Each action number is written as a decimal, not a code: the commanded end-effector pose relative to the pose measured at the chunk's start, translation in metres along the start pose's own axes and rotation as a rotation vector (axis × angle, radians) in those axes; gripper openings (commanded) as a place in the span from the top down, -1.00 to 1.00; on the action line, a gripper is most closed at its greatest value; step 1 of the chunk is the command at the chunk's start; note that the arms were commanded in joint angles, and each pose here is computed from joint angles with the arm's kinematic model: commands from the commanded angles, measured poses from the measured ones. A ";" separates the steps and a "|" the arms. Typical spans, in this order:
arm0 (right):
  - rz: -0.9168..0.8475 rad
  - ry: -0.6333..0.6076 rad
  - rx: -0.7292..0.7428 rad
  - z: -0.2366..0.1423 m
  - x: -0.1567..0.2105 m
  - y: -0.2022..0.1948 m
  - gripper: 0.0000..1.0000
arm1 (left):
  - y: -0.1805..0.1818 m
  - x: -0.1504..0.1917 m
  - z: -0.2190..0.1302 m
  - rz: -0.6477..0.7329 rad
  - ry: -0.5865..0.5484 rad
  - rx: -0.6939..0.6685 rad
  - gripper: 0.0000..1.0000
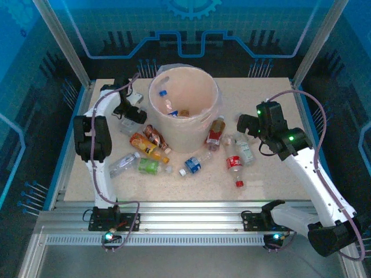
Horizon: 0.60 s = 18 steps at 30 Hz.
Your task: Put the plastic bottles in the bin
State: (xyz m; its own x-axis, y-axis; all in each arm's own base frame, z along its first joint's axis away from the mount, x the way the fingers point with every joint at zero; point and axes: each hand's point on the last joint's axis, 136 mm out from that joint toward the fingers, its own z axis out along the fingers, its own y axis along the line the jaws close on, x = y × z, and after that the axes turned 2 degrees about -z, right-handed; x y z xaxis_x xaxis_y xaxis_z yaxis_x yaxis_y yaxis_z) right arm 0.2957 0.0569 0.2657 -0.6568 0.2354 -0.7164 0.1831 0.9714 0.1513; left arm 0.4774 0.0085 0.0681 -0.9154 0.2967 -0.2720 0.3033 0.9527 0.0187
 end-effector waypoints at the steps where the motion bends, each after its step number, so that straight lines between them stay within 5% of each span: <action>1: 0.024 -0.007 0.022 0.001 -0.001 -0.007 -0.99 | 0.008 0.003 0.013 0.015 0.039 -0.039 -0.98; 14: 0.024 -0.003 0.025 0.004 -0.001 -0.006 -0.99 | 0.028 0.005 0.037 -0.024 0.076 -0.108 -0.96; 18: 0.028 -0.010 0.025 0.004 -0.002 -0.006 -0.99 | 0.033 0.001 0.030 -0.038 0.059 -0.126 -0.64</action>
State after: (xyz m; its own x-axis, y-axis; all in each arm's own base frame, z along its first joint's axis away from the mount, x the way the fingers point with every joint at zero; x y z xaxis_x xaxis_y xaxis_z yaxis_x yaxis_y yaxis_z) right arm 0.2964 0.0572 0.2639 -0.6606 0.2340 -0.7133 0.1839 0.9717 0.1484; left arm 0.4854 0.0300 0.0326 -0.9378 0.2855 -0.1976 0.2694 0.9573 0.1046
